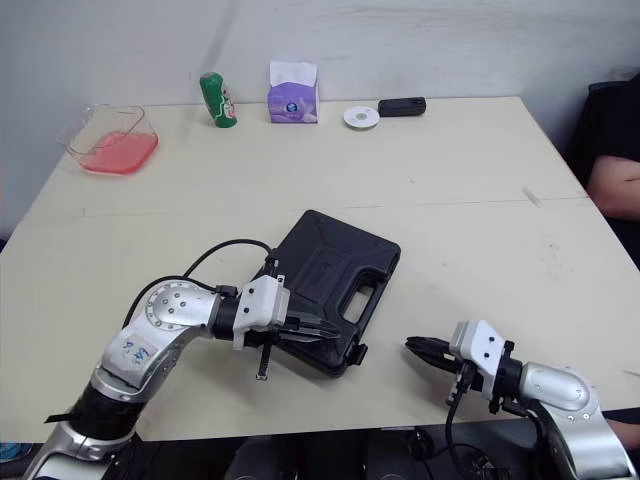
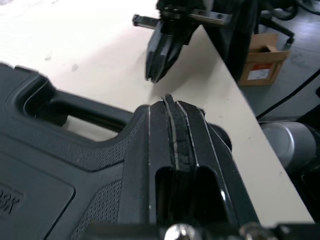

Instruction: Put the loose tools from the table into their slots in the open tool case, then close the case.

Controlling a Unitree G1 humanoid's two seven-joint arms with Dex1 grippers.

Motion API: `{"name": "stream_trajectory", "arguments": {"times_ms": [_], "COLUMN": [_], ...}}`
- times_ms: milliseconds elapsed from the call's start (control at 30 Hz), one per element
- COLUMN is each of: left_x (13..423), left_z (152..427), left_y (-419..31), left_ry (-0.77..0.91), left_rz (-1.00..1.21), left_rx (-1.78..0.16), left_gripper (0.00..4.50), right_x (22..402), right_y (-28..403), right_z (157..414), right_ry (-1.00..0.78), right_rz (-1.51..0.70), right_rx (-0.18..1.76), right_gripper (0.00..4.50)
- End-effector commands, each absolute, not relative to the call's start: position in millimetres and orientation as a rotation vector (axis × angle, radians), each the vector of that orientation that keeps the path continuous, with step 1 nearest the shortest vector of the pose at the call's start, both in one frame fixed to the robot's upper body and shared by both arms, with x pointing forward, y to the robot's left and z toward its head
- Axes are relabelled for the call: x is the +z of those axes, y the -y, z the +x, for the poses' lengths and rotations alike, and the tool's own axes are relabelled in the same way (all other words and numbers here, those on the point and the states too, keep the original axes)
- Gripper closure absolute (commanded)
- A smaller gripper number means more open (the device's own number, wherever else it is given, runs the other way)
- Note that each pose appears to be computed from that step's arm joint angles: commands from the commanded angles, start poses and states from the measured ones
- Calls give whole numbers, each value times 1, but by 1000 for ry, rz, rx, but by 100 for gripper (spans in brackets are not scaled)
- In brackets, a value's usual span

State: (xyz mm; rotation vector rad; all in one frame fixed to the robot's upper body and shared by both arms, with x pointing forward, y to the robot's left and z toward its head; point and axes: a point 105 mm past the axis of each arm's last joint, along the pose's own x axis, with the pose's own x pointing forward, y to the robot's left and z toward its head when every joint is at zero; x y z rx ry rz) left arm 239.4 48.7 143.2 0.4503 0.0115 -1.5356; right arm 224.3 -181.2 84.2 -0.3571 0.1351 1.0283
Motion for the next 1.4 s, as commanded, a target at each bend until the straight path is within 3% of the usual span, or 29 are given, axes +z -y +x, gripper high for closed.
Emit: {"name": "stream_trajectory", "arguments": {"times_ms": [33, 567, 1400], "left_x": [132, 79, 72], "left_z": [236, 234, 238], "left_y": [-56, -72, -75], "left_ry": [-24, -284, -312], "left_rz": [560, 598, 594], "left_rx": [-1540, -1467, -1368], "left_gripper": [445, 445, 445], "right_x": [90, 85, 103], "right_y": [168, 147, 106], "right_z": [219, 203, 213], "right_ry": [-97, -103, 27], "right_rz": [-373, -368, -352], "right_rx": [1087, 1209, 1299], "right_gripper": [450, 450, 450]}}
